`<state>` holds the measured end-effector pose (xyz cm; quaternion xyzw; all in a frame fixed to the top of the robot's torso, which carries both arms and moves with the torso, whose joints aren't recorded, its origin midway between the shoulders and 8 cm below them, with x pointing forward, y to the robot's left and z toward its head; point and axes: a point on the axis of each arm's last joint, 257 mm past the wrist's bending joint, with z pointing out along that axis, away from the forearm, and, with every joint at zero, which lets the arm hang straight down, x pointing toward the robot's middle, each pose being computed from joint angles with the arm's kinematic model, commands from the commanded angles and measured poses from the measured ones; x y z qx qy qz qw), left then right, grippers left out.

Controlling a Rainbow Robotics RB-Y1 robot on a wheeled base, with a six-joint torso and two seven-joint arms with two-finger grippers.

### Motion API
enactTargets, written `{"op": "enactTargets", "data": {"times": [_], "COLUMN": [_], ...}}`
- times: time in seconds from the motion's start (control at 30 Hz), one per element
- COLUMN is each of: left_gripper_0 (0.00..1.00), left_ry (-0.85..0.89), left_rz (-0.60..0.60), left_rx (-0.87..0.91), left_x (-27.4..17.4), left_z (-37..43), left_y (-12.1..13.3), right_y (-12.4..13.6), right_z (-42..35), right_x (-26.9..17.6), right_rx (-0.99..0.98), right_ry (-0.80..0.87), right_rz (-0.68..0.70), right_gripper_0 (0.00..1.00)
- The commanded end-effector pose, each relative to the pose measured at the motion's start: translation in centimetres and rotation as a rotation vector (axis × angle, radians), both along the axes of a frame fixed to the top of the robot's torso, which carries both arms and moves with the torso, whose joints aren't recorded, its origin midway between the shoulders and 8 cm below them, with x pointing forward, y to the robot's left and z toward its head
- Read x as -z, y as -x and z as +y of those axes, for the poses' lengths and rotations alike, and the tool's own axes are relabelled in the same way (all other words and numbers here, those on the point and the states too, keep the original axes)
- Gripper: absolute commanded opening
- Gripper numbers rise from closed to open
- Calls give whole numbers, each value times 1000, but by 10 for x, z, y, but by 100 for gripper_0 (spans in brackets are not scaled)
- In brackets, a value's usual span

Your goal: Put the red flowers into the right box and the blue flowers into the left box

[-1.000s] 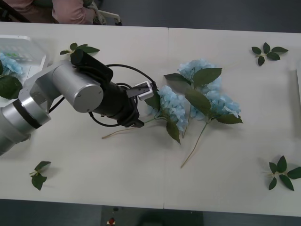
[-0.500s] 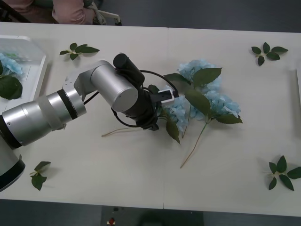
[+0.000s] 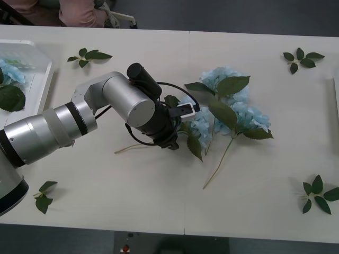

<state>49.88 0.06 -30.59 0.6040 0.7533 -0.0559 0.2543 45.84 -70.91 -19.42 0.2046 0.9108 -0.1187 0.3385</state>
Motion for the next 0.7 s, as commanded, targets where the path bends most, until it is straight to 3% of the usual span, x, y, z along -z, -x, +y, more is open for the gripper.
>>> {"op": "enactTargets", "data": {"times": [0.03,0.17,0.23,0.27,0.3,0.33,0.37,0.53,0.7], "left_gripper_0": [100,99,92,83,64,56,35,2,0], "left_ry": [4,3,7,9,8,9,10,8,17], "left_rz": [-5,3,3,3,6,5,6,12,7], "left_rx": [5,5,5,2,1,-1,-1,2,-2], "left_x": [-7,1,3,4,4,4,4,7,6], "left_z": [-5,-5,-6,-6,-5,-5,-5,-5,-6], "left_y": [-2,1,2,1,2,1,1,3,2], "right_y": [-9,-13,-17,-18,-19,-20,-19,-16,-11], "right_z": [1,26,42,55,67,74,89,145,216], "right_x": [-18,-11,-13,-16,-20,-22,-27,-43,-57], "right_rx": [-23,-62,-88,-110,-136,-152,-187,-327,-479], "right_ry": [16,-68,-128,-170,-205,-217,-251,-350,-443], "right_rz": [-32,-28,-39,-40,-39,-37,-24,7,25], "right_gripper_0": [99,99,99,99,100,99,99,99,99]}}
